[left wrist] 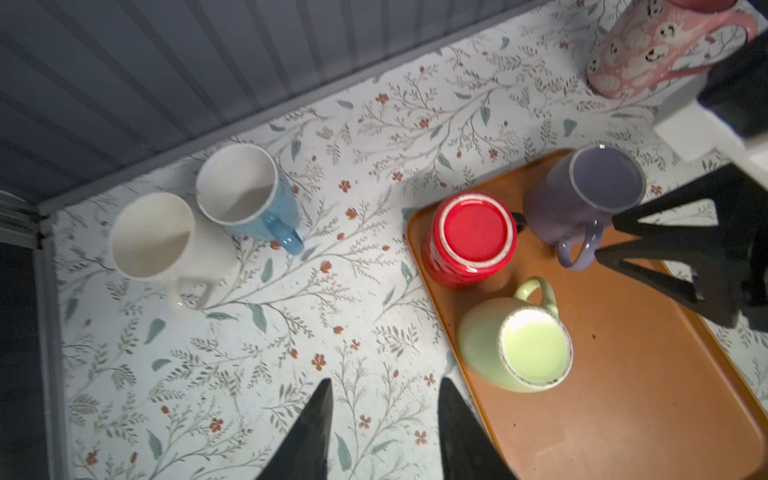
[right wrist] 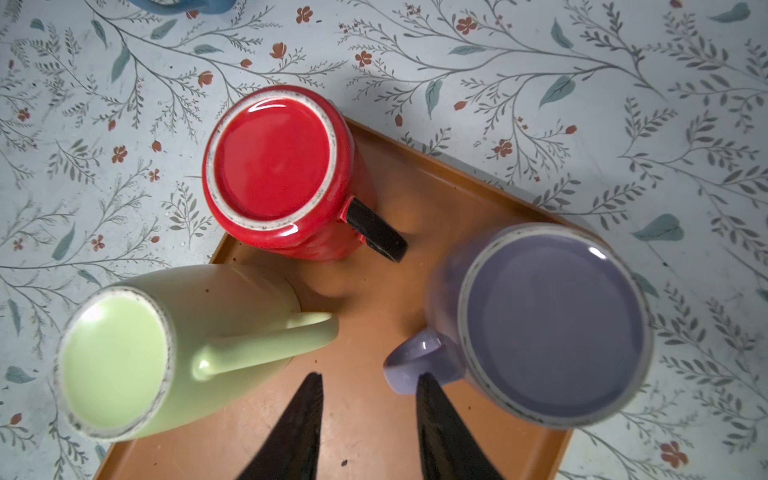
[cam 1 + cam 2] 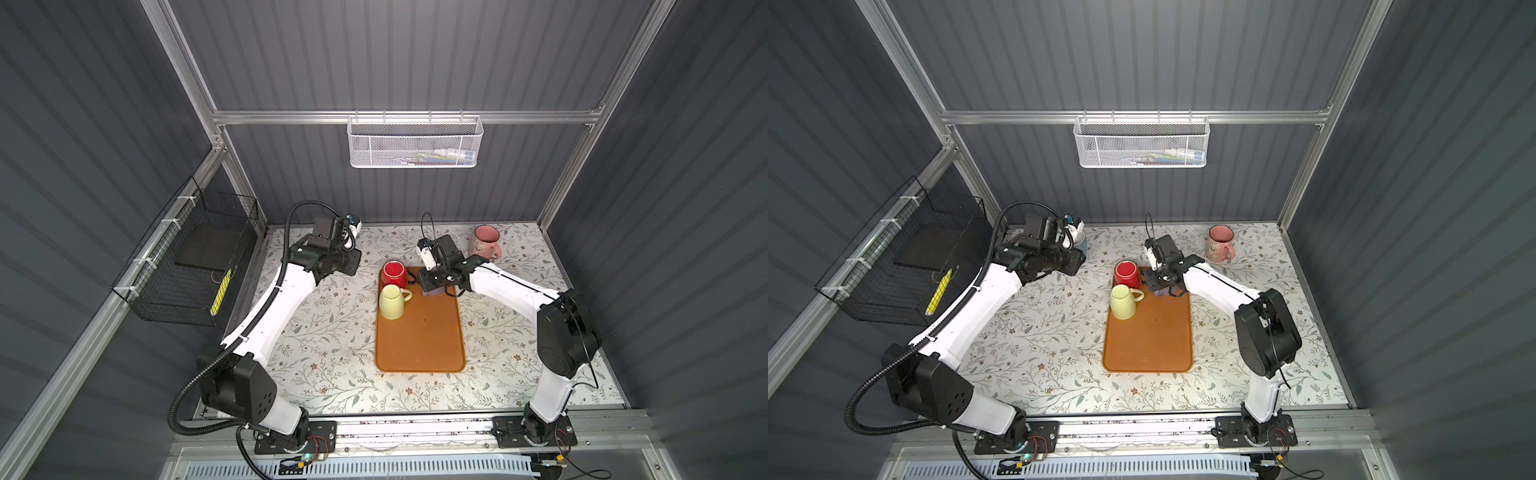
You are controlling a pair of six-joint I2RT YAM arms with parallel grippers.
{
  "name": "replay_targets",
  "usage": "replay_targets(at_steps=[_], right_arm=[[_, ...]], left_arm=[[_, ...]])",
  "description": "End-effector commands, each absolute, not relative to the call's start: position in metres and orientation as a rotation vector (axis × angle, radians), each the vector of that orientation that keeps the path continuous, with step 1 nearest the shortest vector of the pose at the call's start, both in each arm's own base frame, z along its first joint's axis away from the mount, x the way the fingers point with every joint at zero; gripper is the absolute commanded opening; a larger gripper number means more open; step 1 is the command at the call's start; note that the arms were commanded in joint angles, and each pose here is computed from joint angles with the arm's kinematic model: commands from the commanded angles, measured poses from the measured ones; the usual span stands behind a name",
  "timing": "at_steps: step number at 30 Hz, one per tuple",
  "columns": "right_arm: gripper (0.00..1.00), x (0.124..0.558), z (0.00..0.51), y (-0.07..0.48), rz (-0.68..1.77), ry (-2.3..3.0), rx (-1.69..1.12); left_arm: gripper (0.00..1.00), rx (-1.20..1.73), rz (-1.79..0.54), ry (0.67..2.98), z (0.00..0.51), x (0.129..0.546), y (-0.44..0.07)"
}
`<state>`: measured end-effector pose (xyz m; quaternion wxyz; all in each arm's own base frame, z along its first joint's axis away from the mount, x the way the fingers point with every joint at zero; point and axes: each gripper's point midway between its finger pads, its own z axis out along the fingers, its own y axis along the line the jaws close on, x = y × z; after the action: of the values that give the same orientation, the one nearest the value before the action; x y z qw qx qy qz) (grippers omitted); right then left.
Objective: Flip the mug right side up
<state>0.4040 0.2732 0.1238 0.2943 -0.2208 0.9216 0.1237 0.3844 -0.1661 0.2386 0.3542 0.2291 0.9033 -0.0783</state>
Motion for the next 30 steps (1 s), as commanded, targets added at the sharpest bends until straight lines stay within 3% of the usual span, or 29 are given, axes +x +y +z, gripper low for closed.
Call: replay_targets(at_steps=[1, 16, 30], right_arm=[[0.40, 0.403, 0.120, 0.280, 0.265, 2.454, -0.661], [0.39, 0.421, 0.094, 0.301, 0.175, 2.473, -0.767], [0.39, 0.389, 0.074, 0.303, 0.237, 2.506, -0.829]], left_arm=[[0.40, 0.581, -0.305, 2.384, 0.225, 0.364, -0.176], [0.38, 0.586, -0.325, 2.405, 0.214, 0.352, -0.176], [0.37, 0.592, -0.334, 2.413, 0.207, 0.353, -0.178]])
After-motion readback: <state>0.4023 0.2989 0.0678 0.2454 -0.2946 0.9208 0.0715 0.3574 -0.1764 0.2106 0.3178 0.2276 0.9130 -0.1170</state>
